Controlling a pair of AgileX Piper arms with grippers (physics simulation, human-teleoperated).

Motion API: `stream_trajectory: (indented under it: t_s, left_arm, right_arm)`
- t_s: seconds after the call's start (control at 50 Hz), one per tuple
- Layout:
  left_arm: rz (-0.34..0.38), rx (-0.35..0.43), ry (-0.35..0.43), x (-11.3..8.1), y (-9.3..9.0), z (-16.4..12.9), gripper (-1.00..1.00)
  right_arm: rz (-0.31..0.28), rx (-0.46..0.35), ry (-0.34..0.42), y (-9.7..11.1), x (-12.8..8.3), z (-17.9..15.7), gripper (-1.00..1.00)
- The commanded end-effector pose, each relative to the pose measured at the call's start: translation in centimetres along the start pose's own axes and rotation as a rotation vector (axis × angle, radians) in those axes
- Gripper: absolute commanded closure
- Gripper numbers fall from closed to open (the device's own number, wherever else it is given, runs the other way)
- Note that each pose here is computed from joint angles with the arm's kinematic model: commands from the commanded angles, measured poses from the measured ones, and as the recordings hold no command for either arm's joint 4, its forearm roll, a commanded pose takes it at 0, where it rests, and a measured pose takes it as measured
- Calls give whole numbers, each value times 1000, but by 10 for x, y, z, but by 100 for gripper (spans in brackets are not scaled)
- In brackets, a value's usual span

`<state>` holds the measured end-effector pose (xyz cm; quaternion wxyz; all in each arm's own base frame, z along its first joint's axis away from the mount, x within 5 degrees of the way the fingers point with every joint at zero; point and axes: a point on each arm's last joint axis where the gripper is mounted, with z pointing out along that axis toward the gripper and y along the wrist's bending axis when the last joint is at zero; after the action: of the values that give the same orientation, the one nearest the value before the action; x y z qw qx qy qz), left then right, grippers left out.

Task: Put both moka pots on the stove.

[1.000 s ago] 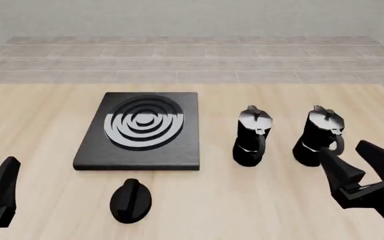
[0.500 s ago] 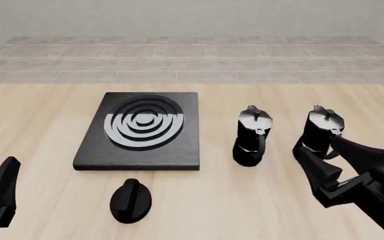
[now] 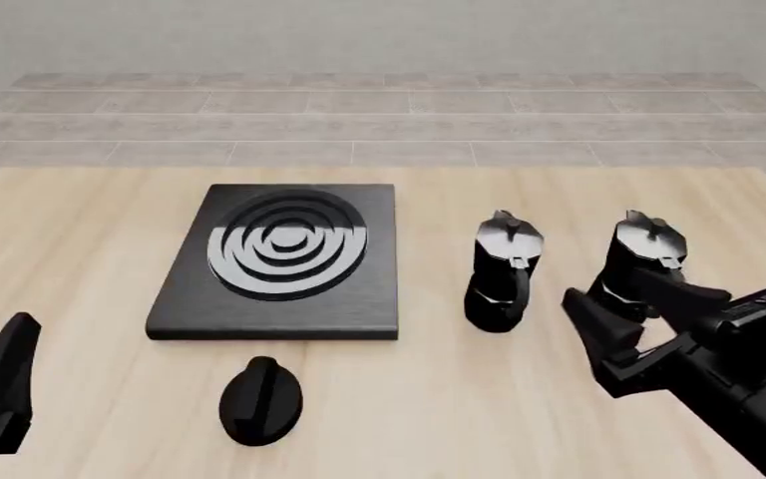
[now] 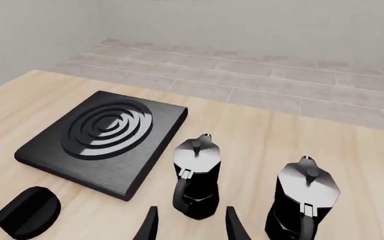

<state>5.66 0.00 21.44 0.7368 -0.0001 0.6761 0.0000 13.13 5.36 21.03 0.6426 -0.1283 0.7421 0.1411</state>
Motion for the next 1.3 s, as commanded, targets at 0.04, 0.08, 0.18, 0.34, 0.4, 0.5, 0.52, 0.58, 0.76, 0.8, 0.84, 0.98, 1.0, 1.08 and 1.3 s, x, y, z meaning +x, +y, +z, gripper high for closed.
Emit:
stream_trajectory:
  t_s: [0.04, 0.08, 0.18, 0.34, 0.4, 0.5, 0.52, 0.58, 0.76, 0.8, 0.84, 0.98, 1.0, 1.08, 1.3]
  left_arm:
    - [0, 0, 0, 0, 0, 0, -100]
    - [0, 0, 0, 0, 0, 0, -100]
    - [0, 0, 0, 0, 0, 0, -100]
    - [0, 0, 0, 0, 0, 0, -100]
    - [-6, 8, -1, -1, 0, 0, -100]
    - [-6, 8, -1, 0, 0, 0, -100]
    - [-5, 8, -1, -1, 0, 0, -100]
    - [-5, 8, -1, 0, 0, 0, -100]
    - [-5, 8, -1, -1, 0, -1, -100]
    - [-5, 8, -1, -1, 0, -1, -100]
    - [-5, 8, -1, -1, 0, -1, -100]
    - [-5, 8, -1, -1, 0, 0, -100]
    - [-5, 8, -1, -1, 0, -1, -100]
    - [-5, 8, -1, -1, 0, -1, -100]
    - [-6, 8, 0, 0, 0, 0, -100]
  right_arm:
    - [-10, -14, -10, 2, 5, 13, -100]
    - [-11, -22, -12, 3, 5, 14, -100]
    - [-16, -31, -15, 5, 6, 18, -100]
    - [-16, -45, -12, 7, 8, 23, -100]
    - [-14, -45, -11, 7, 8, 25, -100]
    - [-10, -40, -4, 6, 11, 28, -100]
    - [-4, -38, 1, 6, 12, 29, -100]
    - [-2, -32, 8, 5, 16, 32, -100]
    - [5, -33, 27, 5, 25, 39, -100]
    - [8, -32, 31, 5, 26, 41, -100]
    - [8, -31, 33, 5, 27, 42, -100]
    - [11, -40, 35, 7, 27, 47, -100]
    - [10, -42, 34, 7, 27, 48, -100]
    - [7, -49, 34, 8, 28, 50, -100]
    - [4, -58, 30, 10, 30, 57, -100]
